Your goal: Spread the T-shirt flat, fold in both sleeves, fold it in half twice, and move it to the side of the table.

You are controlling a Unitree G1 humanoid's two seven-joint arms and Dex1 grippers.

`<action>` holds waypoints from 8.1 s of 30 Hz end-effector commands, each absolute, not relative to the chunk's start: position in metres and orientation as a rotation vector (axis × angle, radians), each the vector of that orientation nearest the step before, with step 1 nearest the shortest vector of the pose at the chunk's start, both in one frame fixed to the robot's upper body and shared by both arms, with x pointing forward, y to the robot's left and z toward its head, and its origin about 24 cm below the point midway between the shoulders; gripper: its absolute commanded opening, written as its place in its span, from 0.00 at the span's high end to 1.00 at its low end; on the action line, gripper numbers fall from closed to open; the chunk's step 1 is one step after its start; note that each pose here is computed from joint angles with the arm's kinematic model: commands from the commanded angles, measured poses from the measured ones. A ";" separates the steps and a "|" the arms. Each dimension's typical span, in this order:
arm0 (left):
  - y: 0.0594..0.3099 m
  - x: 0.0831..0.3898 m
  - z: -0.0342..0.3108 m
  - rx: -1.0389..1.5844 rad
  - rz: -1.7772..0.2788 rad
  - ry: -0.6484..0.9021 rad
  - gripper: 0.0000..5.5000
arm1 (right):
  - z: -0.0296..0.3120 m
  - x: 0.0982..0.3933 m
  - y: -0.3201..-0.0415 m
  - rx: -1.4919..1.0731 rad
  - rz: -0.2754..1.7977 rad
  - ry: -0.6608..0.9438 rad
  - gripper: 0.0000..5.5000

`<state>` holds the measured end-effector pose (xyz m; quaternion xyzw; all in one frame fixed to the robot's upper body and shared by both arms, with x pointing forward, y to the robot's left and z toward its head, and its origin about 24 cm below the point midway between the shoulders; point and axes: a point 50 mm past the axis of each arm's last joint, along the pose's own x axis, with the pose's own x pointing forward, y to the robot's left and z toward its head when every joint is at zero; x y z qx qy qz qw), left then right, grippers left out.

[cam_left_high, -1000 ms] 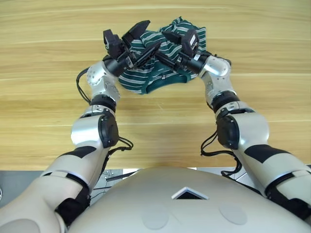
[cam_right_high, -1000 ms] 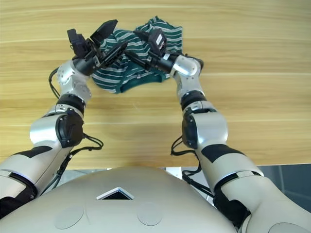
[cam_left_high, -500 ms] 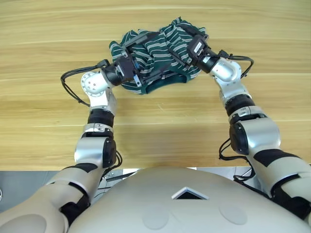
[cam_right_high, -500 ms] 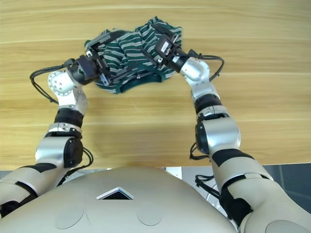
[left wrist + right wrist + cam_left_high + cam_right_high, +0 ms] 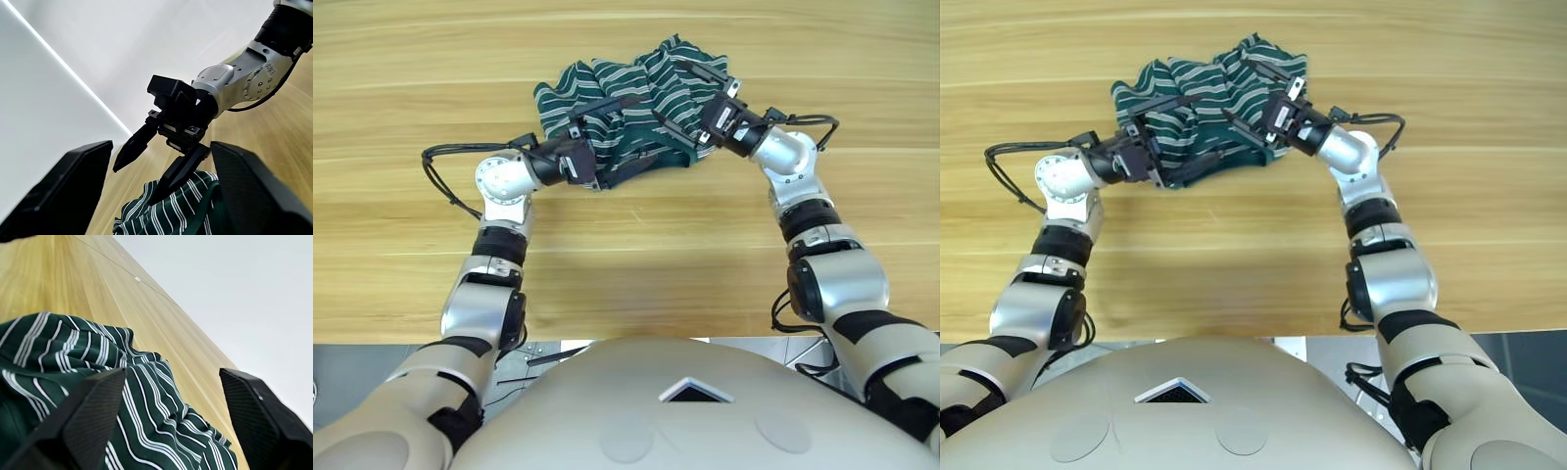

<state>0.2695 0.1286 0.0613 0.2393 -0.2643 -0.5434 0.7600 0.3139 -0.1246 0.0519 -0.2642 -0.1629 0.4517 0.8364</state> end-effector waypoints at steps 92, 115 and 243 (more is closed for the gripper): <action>0.213 0.255 0.004 1.299 -1.243 0.032 1.00 | -0.004 0.299 -0.198 -1.123 0.992 0.114 0.68; 0.221 0.301 0.083 1.237 -0.920 -0.318 1.00 | 0.080 0.322 -0.226 -0.992 0.809 -0.218 0.99; 0.241 0.240 0.048 1.052 -1.313 -0.027 1.00 | 0.065 0.205 -0.253 -1.011 1.301 0.153 0.98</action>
